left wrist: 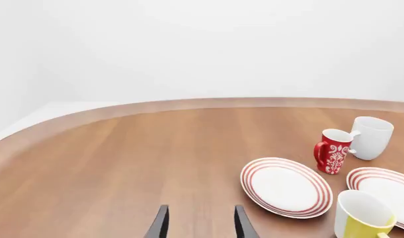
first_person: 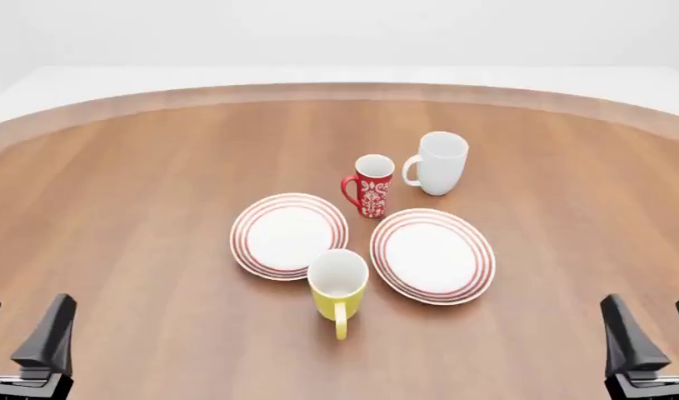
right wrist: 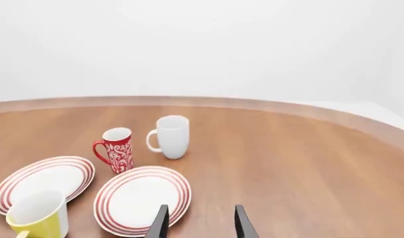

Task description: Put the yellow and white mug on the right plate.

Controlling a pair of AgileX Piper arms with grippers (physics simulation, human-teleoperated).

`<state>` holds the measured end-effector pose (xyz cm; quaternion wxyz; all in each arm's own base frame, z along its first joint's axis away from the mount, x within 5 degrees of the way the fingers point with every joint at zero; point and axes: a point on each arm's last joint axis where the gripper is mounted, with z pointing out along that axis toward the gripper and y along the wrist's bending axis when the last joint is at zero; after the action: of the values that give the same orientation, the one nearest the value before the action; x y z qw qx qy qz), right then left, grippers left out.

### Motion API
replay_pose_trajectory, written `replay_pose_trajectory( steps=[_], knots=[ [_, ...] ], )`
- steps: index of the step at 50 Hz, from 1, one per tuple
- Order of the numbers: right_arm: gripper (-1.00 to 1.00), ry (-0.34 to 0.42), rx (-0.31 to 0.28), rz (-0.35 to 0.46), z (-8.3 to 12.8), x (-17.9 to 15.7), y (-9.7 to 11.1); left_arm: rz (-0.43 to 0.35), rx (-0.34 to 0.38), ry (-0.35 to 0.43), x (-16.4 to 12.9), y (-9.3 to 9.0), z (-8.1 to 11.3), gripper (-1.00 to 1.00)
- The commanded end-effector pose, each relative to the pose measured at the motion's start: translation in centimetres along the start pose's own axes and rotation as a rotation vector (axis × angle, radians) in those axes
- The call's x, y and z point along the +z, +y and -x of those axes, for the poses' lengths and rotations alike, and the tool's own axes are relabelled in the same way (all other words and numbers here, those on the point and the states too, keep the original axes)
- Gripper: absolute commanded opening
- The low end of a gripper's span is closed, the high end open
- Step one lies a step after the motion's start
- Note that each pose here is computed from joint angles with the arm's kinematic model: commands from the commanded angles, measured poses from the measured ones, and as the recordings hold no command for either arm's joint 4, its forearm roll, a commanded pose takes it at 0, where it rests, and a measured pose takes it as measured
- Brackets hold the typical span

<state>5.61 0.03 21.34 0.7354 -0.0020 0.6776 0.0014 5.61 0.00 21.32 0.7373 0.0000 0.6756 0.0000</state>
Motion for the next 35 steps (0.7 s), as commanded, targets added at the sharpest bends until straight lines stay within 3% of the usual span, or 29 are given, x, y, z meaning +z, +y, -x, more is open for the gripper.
replay_pose_trajectory(
  steps=[1,14,16,17,20,21,24,25,32,35],
  knots=[
    [1.00,0.021,0.003,0.015,-0.1,0.0,0.1,0.000,0.000,0.000,0.0,0.0,0.0,1.00],
    [1.00,0.032,-0.004,0.044,0.0,0.0,0.2,0.000,0.000,0.000,0.0,0.0,0.0,1.00],
    [1.00,0.051,0.002,0.059,0.6,-0.1,0.3,0.000,0.000,0.000,0.0,0.0,0.0,1.00],
    [1.00,0.069,-0.018,0.074,-0.1,-0.1,0.4,0.000,0.000,0.000,0.0,0.0,0.0,1.00],
    [1.00,0.091,0.010,0.135,-0.4,-0.1,0.8,0.000,0.000,0.000,0.0,0.0,0.0,1.00],
    [1.00,0.096,-0.017,0.142,-0.4,-0.1,0.8,0.000,0.000,0.000,0.0,0.0,0.0,1.00],
    [1.00,0.097,0.011,0.185,0.9,0.0,1.0,0.000,0.000,0.000,0.0,0.0,0.0,1.00],
    [1.00,0.109,0.047,0.224,2.4,0.3,1.3,0.000,0.000,0.000,0.0,0.0,0.0,1.00],
    [1.00,0.151,0.051,0.284,4.5,1.3,1.9,0.000,0.000,0.000,0.0,0.0,0.0,1.00],
    [1.00,0.219,0.031,0.319,5.8,2.6,2.6,0.000,0.000,0.000,0.0,0.0,0.0,1.00]
  ],
)
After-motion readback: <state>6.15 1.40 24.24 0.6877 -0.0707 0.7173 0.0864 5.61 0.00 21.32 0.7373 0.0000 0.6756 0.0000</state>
